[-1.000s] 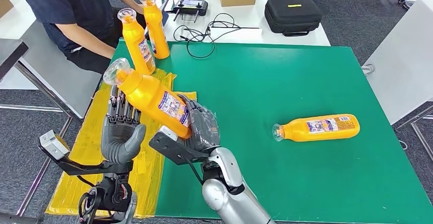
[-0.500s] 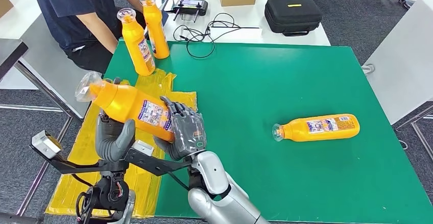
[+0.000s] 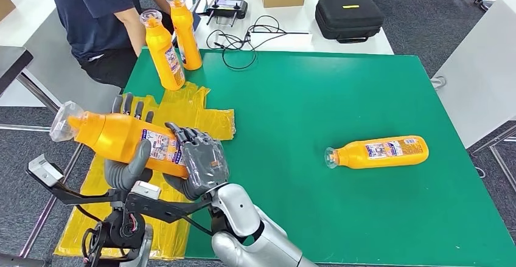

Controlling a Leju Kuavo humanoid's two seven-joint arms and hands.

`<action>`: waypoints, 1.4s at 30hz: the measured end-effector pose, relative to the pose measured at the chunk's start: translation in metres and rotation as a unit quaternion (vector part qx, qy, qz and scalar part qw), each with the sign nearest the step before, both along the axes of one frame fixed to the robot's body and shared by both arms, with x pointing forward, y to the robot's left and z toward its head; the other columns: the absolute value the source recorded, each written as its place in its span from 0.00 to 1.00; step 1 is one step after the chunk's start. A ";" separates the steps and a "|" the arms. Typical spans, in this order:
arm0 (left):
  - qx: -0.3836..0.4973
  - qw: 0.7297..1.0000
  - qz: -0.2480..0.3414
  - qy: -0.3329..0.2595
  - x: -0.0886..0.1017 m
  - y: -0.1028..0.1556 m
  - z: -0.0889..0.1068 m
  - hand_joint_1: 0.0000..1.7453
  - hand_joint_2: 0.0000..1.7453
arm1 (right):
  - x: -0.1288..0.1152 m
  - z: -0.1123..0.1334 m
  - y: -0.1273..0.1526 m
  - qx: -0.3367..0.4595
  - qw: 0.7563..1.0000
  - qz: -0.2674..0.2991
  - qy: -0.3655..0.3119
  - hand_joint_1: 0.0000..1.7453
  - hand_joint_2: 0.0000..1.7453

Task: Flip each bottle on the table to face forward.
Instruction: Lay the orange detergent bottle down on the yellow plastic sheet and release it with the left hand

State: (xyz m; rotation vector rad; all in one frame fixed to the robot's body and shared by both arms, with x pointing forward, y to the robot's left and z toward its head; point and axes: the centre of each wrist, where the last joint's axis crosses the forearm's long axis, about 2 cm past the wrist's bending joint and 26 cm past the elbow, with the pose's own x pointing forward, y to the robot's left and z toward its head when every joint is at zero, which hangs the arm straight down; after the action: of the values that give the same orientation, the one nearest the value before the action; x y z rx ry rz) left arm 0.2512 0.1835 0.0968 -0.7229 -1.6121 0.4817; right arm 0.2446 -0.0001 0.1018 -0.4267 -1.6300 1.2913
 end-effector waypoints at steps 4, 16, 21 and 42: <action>0.000 1.000 0.000 0.000 0.000 0.000 0.000 0.00 1.00 | 0.000 0.000 0.000 0.000 1.000 0.000 0.001 1.00 1.00; 0.000 1.000 0.001 0.000 0.000 0.001 0.000 1.00 1.00 | 0.001 0.001 0.001 0.002 1.000 0.001 0.007 1.00 1.00; 0.004 1.000 0.006 -0.004 0.000 0.002 0.000 1.00 1.00 | 0.001 0.001 0.001 0.006 1.000 0.001 0.014 1.00 1.00; 0.034 0.999 0.034 -0.019 -0.003 0.013 -0.002 1.00 1.00 | 0.003 0.001 0.001 0.003 1.000 -0.003 0.004 1.00 1.00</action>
State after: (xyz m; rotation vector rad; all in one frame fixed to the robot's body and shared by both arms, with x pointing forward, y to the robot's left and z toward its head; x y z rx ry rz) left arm 0.2486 0.1964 0.0944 -0.6305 -1.6852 0.4622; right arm 0.2478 0.0007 0.1028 -0.4230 -1.6236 1.2818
